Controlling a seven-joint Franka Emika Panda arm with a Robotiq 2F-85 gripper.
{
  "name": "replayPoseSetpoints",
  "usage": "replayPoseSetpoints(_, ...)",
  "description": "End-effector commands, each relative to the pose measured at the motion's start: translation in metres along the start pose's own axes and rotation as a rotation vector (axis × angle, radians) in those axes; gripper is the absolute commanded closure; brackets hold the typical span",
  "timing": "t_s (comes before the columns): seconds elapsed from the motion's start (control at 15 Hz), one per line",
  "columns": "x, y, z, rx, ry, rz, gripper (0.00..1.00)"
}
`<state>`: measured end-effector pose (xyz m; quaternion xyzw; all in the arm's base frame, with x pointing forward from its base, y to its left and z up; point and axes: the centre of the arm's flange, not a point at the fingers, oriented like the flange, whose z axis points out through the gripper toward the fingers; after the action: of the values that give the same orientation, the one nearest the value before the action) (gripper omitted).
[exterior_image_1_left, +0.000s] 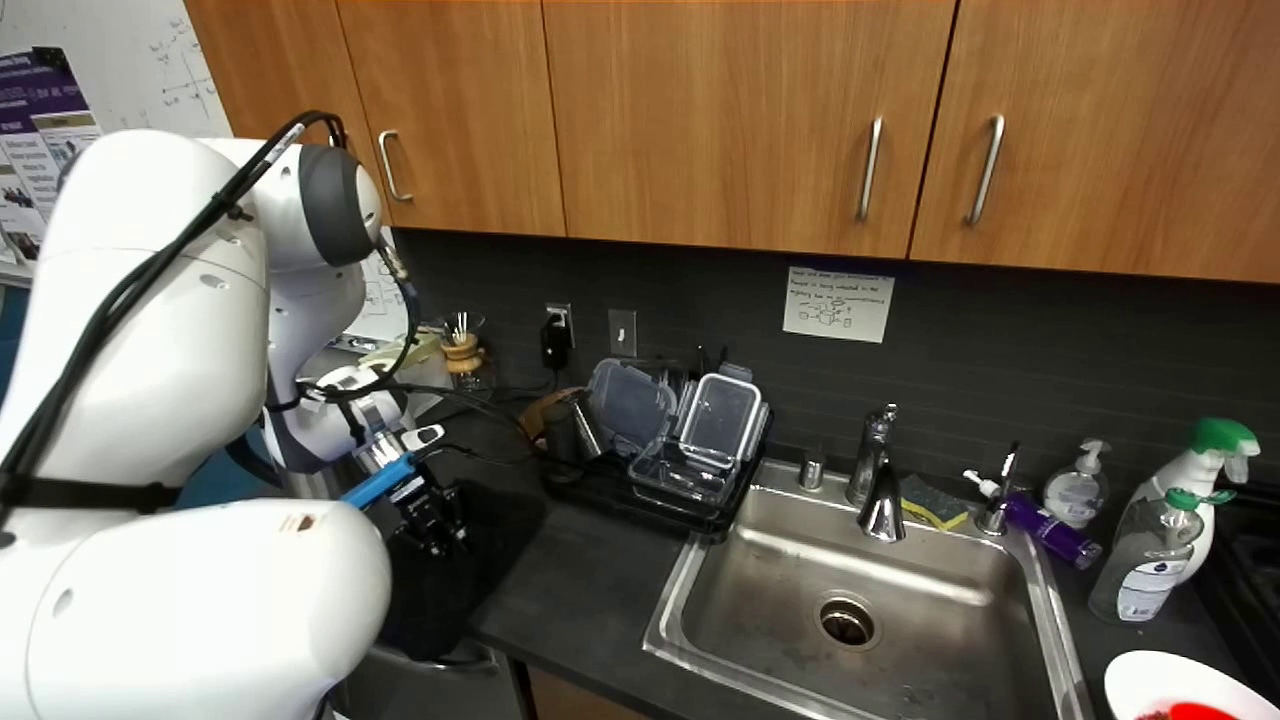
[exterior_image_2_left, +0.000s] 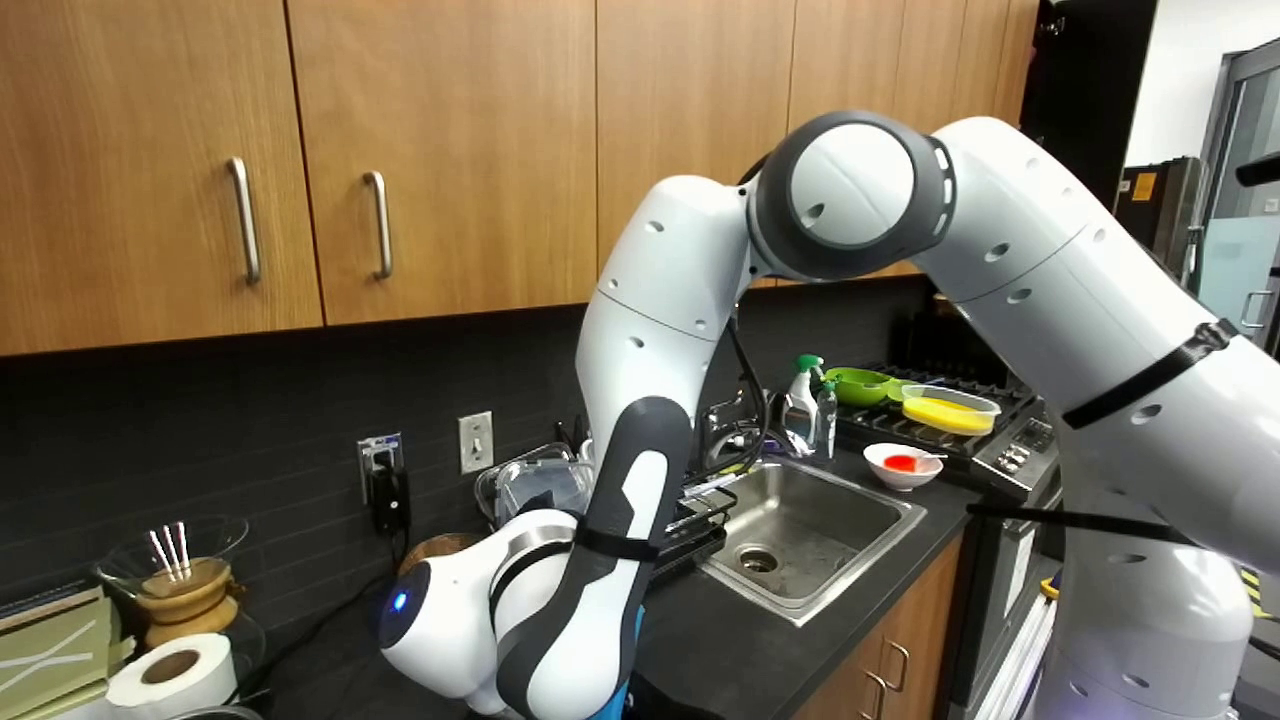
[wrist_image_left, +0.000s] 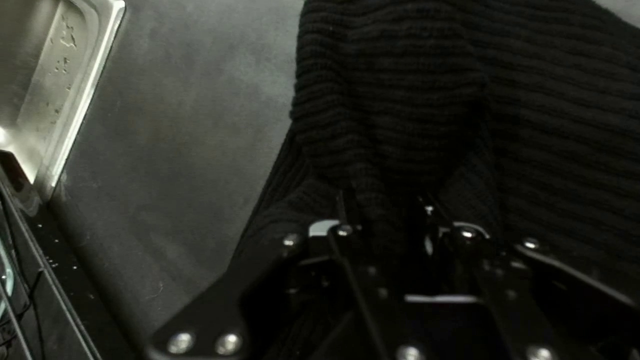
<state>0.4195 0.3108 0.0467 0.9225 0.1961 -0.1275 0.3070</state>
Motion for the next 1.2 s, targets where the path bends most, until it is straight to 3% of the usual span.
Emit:
replayPoseSetpoints(0.0, 0.011, 0.008, -0.010, -0.005, 0.043, 0.018, 0.35)
replayPoseSetpoints(0.27, 0.009, 0.020, -0.034, -0.029, 0.103, 0.064, 0.07)
replayPoseSetpoints(0.4, 0.009, 0.023, -0.039, -0.033, 0.125, 0.080, 0.00)
replayPoseSetpoints(0.93, 0.017, 0.015, -0.031, -0.016, 0.090, 0.064, 0.00)
replayPoseSetpoints(1.13, -0.002, 0.016, -0.028, -0.003, 0.074, 0.122, 0.00)
